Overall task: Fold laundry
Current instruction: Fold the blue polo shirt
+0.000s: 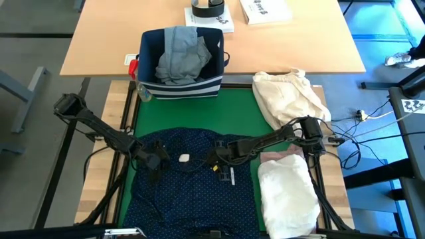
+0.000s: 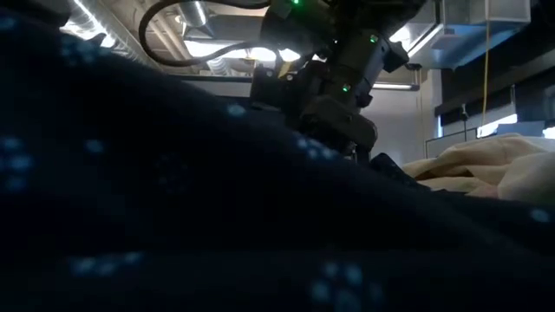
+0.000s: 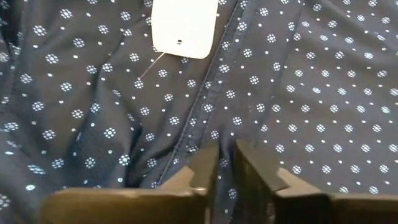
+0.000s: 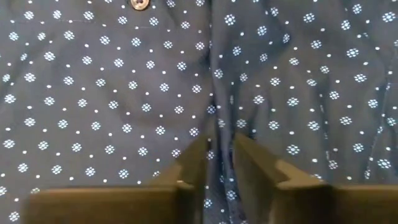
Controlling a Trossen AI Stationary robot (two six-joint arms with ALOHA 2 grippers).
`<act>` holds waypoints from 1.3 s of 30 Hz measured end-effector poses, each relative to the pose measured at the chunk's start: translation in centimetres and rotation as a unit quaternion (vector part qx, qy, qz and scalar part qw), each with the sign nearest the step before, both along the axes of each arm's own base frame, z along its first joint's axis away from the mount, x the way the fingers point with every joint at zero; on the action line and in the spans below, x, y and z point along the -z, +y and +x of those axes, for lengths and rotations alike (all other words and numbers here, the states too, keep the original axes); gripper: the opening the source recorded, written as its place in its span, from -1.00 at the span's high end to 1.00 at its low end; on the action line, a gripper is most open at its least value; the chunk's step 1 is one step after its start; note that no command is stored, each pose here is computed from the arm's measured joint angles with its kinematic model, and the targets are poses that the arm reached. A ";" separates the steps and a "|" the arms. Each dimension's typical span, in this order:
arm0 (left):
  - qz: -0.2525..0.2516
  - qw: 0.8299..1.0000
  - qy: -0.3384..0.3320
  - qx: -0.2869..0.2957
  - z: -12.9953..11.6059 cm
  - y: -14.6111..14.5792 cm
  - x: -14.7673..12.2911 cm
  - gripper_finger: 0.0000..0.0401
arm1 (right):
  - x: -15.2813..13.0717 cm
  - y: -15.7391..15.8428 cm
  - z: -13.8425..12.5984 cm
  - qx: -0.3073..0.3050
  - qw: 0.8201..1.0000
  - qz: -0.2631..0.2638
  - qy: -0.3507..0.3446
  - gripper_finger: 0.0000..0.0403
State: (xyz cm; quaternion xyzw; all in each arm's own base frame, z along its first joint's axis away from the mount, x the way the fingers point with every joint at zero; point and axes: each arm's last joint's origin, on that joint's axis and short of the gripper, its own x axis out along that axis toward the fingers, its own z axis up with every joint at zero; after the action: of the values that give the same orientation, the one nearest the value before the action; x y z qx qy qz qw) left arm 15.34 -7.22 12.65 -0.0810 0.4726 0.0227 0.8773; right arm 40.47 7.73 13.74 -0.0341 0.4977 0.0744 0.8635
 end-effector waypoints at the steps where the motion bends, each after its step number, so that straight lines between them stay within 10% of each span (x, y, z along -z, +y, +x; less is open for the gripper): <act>1: -0.002 1.000 0.002 0.002 0.0 0.0 -0.1 0.85 | -0.1 0.0 0.1 0.000 1.000 0.000 0.002 0.72; 8: 0.020 1.000 0.001 0.004 1.1 -0.5 -3.2 0.99 | -3.1 0.0 1.0 -0.007 0.999 -0.040 0.004 0.93; 18: 0.174 0.984 -0.020 -0.040 2.2 1.4 -10.1 1.00 | -9.1 -2.8 0.5 0.017 0.988 -0.152 0.005 0.97; 27: 0.338 0.924 -0.023 -0.176 2.5 6.5 -11.8 1.00 | -11.0 -11.7 -0.7 0.158 0.974 -0.161 0.025 0.98; 39: 0.360 0.897 0.033 -0.254 3.0 12.3 -11.8 0.98 | -9.5 -22.0 -2.6 0.413 0.907 -0.086 -0.004 0.97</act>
State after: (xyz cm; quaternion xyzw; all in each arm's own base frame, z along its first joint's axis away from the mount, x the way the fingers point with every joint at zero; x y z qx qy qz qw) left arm 18.30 5.11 24.44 0.1240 0.4238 0.4165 0.7947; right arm 37.91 -14.30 23.28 0.0998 0.4687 -0.3317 0.8126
